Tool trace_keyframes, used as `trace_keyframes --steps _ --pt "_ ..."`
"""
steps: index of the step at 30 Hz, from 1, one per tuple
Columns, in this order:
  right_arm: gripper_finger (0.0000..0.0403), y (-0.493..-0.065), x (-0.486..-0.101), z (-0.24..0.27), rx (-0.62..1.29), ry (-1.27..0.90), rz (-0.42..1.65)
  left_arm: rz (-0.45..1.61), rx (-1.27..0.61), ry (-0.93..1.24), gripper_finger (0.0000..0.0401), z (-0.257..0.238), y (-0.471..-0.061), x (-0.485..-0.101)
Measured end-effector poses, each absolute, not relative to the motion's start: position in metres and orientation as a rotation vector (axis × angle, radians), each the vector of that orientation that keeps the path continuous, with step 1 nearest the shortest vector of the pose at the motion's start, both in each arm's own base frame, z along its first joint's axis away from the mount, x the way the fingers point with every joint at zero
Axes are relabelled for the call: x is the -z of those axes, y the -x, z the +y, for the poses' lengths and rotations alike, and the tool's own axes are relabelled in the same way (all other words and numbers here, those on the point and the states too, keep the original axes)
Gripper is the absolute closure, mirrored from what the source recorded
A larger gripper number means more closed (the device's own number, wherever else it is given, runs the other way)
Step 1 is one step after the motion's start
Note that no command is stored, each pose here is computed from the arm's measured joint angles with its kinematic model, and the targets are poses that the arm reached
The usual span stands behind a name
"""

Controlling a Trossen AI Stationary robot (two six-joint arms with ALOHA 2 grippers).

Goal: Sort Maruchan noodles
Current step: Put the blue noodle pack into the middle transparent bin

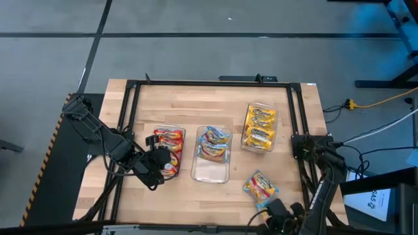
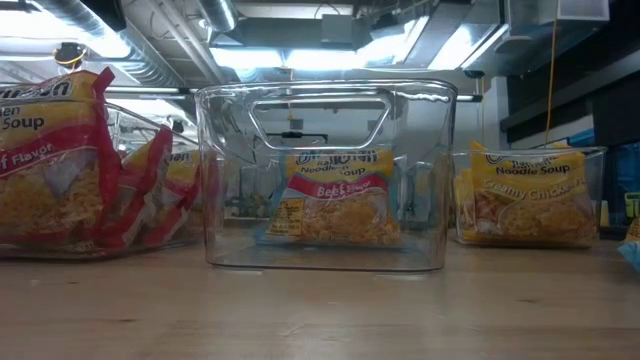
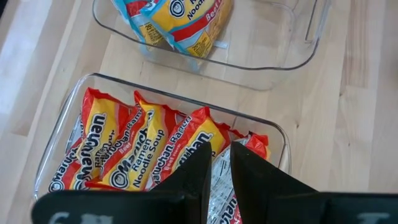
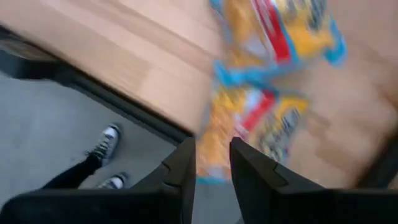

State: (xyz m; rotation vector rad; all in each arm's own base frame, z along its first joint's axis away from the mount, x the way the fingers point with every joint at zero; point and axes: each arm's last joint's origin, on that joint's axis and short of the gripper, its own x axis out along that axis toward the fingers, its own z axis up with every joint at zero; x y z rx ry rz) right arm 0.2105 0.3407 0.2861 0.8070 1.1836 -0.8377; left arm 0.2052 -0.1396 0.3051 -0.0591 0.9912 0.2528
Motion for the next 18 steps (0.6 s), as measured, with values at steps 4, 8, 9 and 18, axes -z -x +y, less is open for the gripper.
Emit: trace_keyframes --steps 4,8,9,18 --pt "0.0307 -0.204 -0.271 0.34 0.931 -0.8 1.203 0.991 -0.252 0.057 0.0348 -0.14 -0.205 -0.305" --pt "0.0307 -0.217 -0.26 0.328 0.975 -0.766 1.085 0.99 -0.253 0.057 0.0348 -0.139 -0.205 -0.305" --pt "0.0307 -0.222 -0.256 0.324 0.987 -0.754 1.062 0.99 -0.253 0.058 0.0348 -0.139 -0.205 -0.305" --pt "0.0307 -0.24 -0.246 0.254 0.991 -0.497 1.283 0.993 -0.254 0.054 0.0348 -0.139 -0.205 -0.305"
